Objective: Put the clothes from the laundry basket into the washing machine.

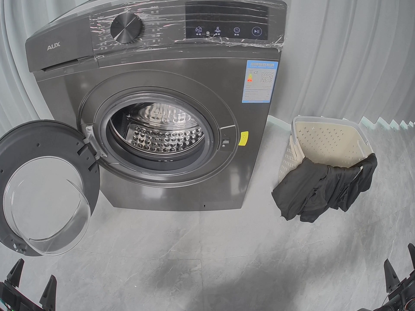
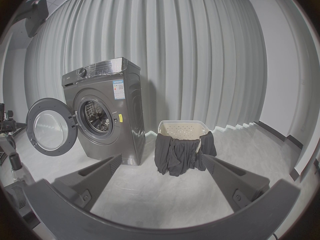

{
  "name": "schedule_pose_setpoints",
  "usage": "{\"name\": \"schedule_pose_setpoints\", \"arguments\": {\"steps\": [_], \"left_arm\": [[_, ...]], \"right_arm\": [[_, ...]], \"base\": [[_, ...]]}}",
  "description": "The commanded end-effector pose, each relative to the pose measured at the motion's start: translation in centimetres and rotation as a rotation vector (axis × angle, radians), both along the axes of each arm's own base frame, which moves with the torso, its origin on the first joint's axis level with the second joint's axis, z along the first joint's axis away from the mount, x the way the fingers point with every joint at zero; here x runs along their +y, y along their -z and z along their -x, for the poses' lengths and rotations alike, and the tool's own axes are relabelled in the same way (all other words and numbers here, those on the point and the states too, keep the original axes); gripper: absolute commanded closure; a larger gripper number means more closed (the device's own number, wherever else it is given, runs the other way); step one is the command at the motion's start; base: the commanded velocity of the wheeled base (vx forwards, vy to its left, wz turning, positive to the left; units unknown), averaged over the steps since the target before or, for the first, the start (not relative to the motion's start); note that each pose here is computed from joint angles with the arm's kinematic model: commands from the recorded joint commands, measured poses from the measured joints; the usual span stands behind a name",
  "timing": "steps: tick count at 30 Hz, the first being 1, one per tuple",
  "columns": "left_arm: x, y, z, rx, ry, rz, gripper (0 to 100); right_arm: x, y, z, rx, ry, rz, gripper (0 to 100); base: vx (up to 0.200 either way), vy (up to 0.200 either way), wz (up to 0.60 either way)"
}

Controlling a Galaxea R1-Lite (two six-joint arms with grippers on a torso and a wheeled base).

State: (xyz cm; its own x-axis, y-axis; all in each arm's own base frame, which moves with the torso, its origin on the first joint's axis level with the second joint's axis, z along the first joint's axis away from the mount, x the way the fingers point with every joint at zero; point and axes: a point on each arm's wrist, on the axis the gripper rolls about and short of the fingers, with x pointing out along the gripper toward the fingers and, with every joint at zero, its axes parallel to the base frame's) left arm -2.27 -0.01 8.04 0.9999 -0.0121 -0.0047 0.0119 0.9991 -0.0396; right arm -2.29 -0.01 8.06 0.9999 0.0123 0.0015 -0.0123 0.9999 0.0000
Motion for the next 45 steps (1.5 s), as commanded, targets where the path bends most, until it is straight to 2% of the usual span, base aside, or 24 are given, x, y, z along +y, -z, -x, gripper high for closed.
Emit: {"name": "schedule_pose_setpoints", "arguments": {"steps": [1, 8, 17, 35, 45], "left_arm": [[0.0, 0.44, 0.01, 0.0, 0.0, 0.0, 0], [0.0, 0.44, 0.01, 0.0, 0.0, 0.0, 0], [0.0, 0.44, 0.01, 0.0, 0.0, 0.0, 0], [0.0, 0.44, 0.01, 0.0, 0.0, 0.0, 0], [0.0, 0.44, 0.01, 0.0, 0.0, 0.0, 0]], "right_arm": [[0.0, 0.51, -0.01, 0.001, 0.0, 0.0, 0], [0.0, 0.51, -0.01, 0.001, 0.0, 0.0, 0], [0.0, 0.51, -0.01, 0.001, 0.0, 0.0, 0], [0.0, 0.51, -0.01, 0.001, 0.0, 0.0, 0], [0.0, 0.51, -0.01, 0.001, 0.0, 0.0, 0]], "base": [[0.0, 0.0, 0.0], [0.0, 0.0, 0.0], [0.0, -0.2, 0.0], [0.0, 0.0, 0.0], [0.0, -0.2, 0.0]]}}
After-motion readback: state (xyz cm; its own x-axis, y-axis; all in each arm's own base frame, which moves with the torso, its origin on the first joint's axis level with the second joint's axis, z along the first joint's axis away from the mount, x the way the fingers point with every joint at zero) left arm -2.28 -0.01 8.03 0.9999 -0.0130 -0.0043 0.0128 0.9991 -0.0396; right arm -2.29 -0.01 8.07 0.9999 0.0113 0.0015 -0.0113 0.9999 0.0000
